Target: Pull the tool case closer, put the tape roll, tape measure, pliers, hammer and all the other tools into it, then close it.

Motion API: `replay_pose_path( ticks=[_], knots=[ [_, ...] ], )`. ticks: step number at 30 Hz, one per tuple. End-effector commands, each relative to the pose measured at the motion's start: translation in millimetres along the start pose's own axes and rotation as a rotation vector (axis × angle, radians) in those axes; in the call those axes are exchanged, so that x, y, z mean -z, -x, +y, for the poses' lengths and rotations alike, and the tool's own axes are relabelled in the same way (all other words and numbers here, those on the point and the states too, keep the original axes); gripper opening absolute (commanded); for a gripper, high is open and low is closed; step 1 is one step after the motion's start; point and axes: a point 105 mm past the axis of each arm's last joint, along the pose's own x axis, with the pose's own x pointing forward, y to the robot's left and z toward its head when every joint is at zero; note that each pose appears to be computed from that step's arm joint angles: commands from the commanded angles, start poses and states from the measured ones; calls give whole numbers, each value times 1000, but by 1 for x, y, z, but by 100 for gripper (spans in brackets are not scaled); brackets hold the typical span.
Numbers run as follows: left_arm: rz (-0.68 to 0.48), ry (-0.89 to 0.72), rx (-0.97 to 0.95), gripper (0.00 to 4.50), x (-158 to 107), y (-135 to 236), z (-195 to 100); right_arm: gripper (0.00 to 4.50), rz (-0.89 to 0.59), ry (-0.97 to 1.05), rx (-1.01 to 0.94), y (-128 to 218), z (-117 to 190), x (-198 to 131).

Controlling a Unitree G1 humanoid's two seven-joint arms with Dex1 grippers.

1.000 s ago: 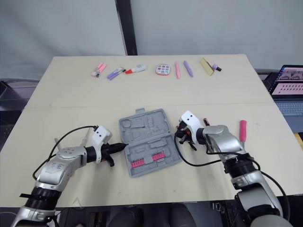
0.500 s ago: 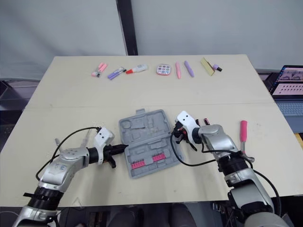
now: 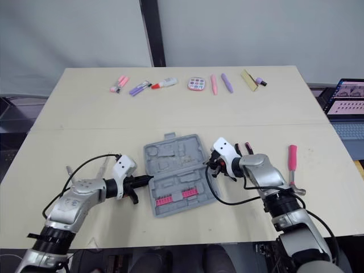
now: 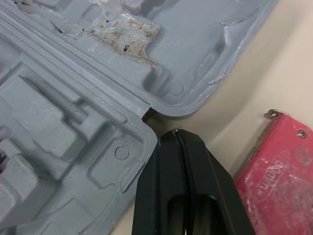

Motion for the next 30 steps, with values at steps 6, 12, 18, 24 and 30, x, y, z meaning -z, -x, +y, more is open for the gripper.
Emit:
replay_pose_path(
  ticks=[6,12,18,24,30],
  knots=[
    [0,-1,95,2,3,5,-28,4,-12,19,-79,11,25,0],
    [18,10,131,2,7,5,-37,4,1,6,-82,22,35,8],
    [31,11,149,2,7,4,-38,4,13,-15,-67,35,41,16],
    [32,4,161,2,6,3,-38,4,25,-42,-55,45,49,24],
    [34,2,167,2,6,2,-38,4,39,-74,-40,53,57,35]
  ],
)
